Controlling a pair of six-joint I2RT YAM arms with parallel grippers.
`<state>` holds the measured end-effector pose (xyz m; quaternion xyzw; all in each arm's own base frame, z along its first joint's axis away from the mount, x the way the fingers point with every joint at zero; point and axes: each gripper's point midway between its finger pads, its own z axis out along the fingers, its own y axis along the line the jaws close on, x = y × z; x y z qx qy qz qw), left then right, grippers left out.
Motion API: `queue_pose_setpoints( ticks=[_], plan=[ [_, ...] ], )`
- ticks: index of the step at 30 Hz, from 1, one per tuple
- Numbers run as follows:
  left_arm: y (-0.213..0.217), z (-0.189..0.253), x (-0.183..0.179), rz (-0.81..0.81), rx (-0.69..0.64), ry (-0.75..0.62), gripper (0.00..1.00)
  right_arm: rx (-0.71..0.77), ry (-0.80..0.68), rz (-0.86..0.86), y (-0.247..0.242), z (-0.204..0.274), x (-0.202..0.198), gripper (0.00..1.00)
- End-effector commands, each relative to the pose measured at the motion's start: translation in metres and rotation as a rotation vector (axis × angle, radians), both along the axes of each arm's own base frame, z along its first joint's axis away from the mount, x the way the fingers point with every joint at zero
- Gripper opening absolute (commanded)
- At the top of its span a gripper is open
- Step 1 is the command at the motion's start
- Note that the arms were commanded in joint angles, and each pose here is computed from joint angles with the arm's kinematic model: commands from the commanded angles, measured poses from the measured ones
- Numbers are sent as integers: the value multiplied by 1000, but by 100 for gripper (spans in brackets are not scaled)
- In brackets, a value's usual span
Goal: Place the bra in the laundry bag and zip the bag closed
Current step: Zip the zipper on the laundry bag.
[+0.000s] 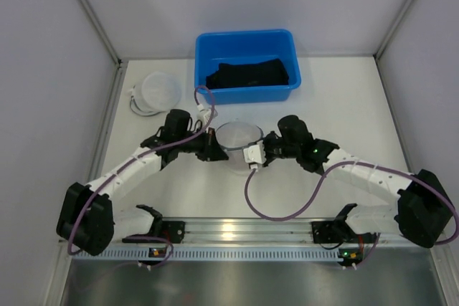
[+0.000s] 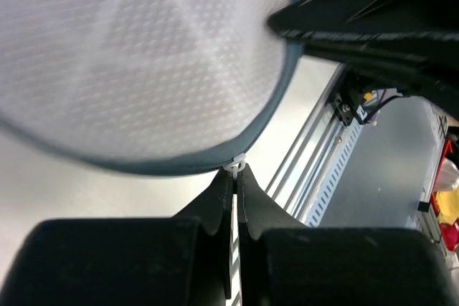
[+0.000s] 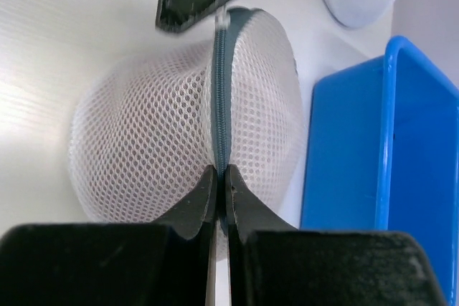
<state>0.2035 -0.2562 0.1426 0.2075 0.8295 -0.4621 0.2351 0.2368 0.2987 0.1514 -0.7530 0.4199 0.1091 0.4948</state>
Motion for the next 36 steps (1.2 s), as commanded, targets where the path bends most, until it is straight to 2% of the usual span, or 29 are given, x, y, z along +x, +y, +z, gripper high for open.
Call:
queue_pose_setpoints(
  ticks=[1, 4, 6, 7, 10, 14, 19, 24, 27, 30, 33, 36],
  plan=[
    [29, -10, 3, 44, 41, 31, 0, 31, -67, -35, -18, 15, 20, 0],
    [34, -3, 13, 52, 22, 39, 0, 23, -75, -45, -28, 12, 30, 0],
    [29, 6, 18, 50, 7, 40, 0, 14, -66, -58, -28, 13, 37, 8],
    [24, 3, 17, 32, 11, 51, 0, 15, -56, -67, -27, 14, 38, 26],
    [10, 12, 19, -2, -10, 33, 0, 32, -24, -80, -23, 26, 40, 53],
    [-13, 21, 18, -29, -38, 28, 0, 61, -14, -49, -17, 41, 27, 56],
    [-40, 28, 15, -46, -73, 47, 0, 95, 8, 33, 0, 51, -7, 55],
    [-57, 36, 18, -63, -90, 36, 0, 50, 25, 58, 5, 31, -13, 49],
    [-59, 37, 19, -61, -94, 45, 0, 46, 15, 53, 7, 25, -9, 40],
    [-59, 36, 20, -50, -90, 50, 0, 43, -1, 34, 8, 24, -2, 27],
    [-56, 38, 20, -44, -89, 39, 0, 43, -3, 12, 7, 25, 5, 6],
    [-46, 37, 20, -21, -62, 32, 0, 53, -20, -2, 2, 30, 10, 0]
  ],
)
